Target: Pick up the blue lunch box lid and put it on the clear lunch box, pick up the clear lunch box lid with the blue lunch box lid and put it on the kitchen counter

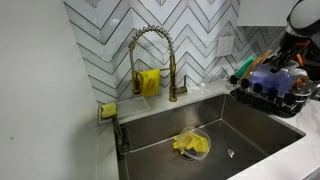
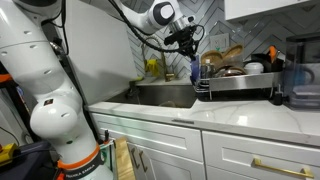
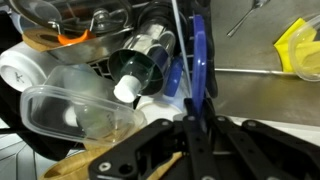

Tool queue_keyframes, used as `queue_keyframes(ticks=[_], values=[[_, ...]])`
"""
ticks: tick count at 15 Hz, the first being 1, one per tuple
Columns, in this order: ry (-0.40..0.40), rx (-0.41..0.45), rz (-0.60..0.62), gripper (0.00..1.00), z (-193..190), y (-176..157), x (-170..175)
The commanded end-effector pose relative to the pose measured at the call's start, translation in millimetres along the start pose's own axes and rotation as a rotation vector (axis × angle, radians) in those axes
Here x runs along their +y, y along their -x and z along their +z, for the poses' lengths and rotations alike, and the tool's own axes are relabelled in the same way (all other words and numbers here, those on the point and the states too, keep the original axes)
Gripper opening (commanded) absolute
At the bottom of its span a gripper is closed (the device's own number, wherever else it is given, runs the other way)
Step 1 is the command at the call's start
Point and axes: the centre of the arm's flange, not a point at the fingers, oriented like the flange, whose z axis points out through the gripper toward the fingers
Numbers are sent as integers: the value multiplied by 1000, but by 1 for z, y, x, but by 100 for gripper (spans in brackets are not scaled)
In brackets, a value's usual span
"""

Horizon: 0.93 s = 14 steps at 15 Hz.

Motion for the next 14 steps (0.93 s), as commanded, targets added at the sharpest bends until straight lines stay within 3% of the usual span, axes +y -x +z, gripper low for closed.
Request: queue_keyframes(ticks=[1, 4, 6, 7, 8, 12, 13, 14], values=[[35, 47, 73, 2, -43, 8, 5], [26, 106, 164, 2, -67, 11, 11], [-30, 147, 246, 2, -77, 17, 16], [5, 118, 181, 2, -69, 6, 14], [4, 127, 187, 9, -73, 7, 16], [1, 121, 185, 9, -69, 6, 15], [1, 121, 185, 2, -69, 6, 15], [-5, 145, 247, 2, -71, 5, 19]])
